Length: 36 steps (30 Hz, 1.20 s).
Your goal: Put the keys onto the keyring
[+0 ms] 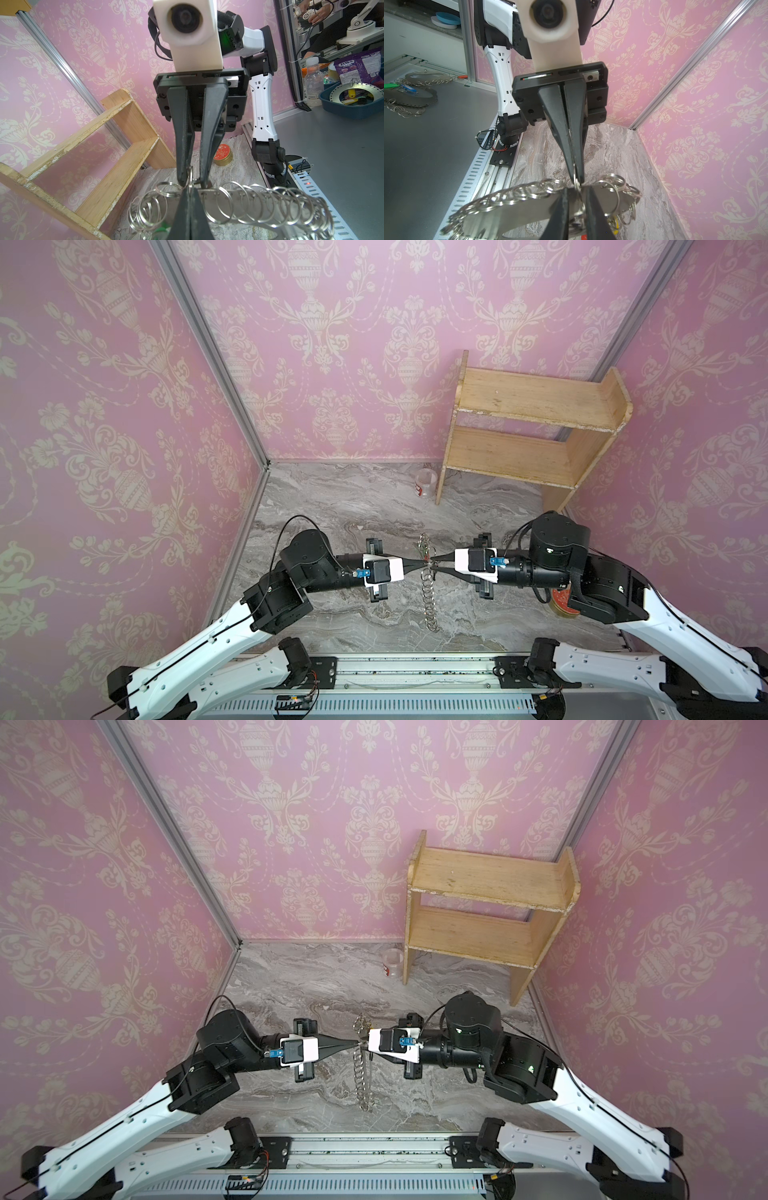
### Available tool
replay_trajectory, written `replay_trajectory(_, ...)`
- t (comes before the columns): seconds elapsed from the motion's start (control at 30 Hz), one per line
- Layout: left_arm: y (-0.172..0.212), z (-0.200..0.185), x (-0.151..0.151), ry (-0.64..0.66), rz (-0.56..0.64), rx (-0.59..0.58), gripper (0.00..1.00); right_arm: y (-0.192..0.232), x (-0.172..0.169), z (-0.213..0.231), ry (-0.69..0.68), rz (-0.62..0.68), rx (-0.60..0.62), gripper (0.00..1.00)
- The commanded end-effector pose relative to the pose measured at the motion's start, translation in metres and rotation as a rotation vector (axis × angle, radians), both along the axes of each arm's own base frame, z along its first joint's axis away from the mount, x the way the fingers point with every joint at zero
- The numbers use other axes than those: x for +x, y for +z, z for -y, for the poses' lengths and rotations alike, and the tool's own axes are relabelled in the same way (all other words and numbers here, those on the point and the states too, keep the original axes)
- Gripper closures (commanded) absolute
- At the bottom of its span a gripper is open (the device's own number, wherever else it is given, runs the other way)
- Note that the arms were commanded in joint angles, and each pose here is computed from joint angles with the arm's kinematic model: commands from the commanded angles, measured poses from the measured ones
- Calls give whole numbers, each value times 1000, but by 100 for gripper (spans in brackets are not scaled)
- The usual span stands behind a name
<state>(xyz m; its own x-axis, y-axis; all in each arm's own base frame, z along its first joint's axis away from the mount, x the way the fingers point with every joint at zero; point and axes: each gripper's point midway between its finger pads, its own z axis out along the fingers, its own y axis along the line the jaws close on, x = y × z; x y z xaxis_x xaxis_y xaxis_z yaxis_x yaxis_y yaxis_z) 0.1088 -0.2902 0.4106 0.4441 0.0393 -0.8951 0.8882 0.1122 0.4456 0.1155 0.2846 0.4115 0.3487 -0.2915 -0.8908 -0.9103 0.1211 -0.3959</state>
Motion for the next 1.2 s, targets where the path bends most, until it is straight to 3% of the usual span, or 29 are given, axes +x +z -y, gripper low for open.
replay_trajectory(0.0,13,-3,-9,-36,15,-50,100,1,-1,-1,9,-7,10,86)
replay_trajectory(0.37,13,-3,-10,-40,10,-50,100,-1,-1,-3,12,-20,3,100)
replay_trajectory(0.63,6,-3,-3,3,-25,-19,100,-2,1,0,-1,-34,-33,100)
replay_trajectory(0.67,4,-4,0,22,-33,-4,98,-3,2,1,-12,-38,-45,100)
replay_trajectory(0.77,-1,-8,3,52,-47,45,77,-7,9,5,-58,-55,-95,100)
replay_trajectory(0.83,-3,-10,3,61,-56,79,69,-12,13,6,-82,-72,-132,100)
replay_trajectory(1.17,-16,2,2,11,-87,228,69,-14,18,7,-111,-97,-184,100)
